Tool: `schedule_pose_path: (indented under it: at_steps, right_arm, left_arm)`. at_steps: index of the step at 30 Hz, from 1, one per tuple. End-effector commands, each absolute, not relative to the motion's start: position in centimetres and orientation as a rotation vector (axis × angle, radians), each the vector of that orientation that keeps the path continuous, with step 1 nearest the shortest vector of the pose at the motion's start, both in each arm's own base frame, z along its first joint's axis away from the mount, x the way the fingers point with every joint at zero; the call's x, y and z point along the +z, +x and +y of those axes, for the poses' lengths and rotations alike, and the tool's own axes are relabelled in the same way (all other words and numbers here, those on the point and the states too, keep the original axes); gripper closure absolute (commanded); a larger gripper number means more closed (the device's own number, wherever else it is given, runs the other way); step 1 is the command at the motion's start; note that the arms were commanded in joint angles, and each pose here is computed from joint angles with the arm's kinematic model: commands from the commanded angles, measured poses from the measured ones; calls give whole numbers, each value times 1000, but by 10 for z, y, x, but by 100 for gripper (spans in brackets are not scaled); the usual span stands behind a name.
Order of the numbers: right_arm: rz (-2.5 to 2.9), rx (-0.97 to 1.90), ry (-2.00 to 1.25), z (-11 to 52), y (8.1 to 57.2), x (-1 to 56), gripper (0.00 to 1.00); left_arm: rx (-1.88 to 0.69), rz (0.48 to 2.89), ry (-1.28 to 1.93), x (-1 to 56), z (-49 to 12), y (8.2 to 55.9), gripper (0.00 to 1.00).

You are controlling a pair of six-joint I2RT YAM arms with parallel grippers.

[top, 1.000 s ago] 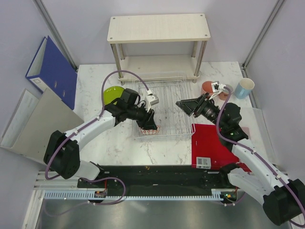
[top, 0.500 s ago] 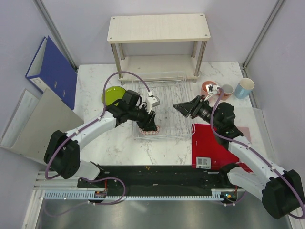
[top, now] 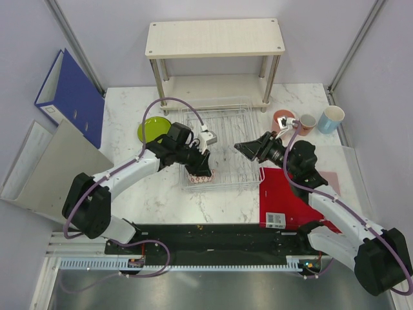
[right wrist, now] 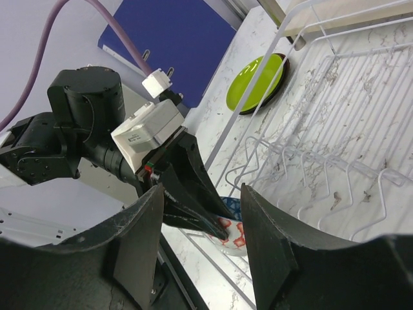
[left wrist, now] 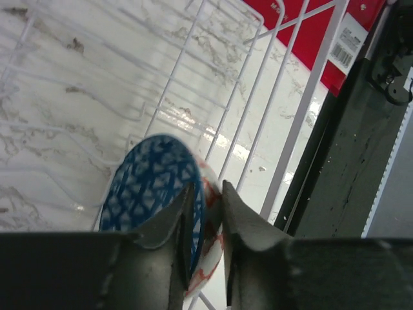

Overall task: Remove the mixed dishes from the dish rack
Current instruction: Pick up the cup from the dish rack.

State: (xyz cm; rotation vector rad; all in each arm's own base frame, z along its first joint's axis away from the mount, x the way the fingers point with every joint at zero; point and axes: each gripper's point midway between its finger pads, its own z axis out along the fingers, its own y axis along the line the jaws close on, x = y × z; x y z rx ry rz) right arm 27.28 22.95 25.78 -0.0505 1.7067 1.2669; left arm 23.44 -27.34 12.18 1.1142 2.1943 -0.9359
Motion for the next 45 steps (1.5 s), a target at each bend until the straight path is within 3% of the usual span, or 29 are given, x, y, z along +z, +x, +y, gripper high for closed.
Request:
schedule_pose_path:
  at_steps: [1, 2, 4, 13, 25, 37, 45]
  right_arm:
    - [1667, 1268, -63, 230, 272, 262, 42]
    - [1669, 1269, -61, 230, 272, 261, 42]
    - [1669, 1270, -60, 230, 272, 260, 42]
    - [1684, 1263, -48, 230, 275, 255, 43]
    - [1681, 1253, -49, 229, 276, 258, 43]
    - [1702, 1233, -42, 226, 273, 259, 43]
    - [1877, 973, 158, 194, 294, 251, 44]
  left_arm:
    - [-965, 2337, 1084, 99, -269, 220, 83]
    - [-973, 2344, 1074, 100, -270, 220, 92]
    - [-982, 2351, 1071, 99, -271, 220, 98]
    - [-1006, 2270, 1059, 127, -281, 229, 98]
    - [-1041, 2006, 1077, 216, -310, 261, 98]
    - [-1087, 1888, 1073, 264, -319, 262, 98]
    - [-626, 1839, 1107, 241, -299, 272, 98]
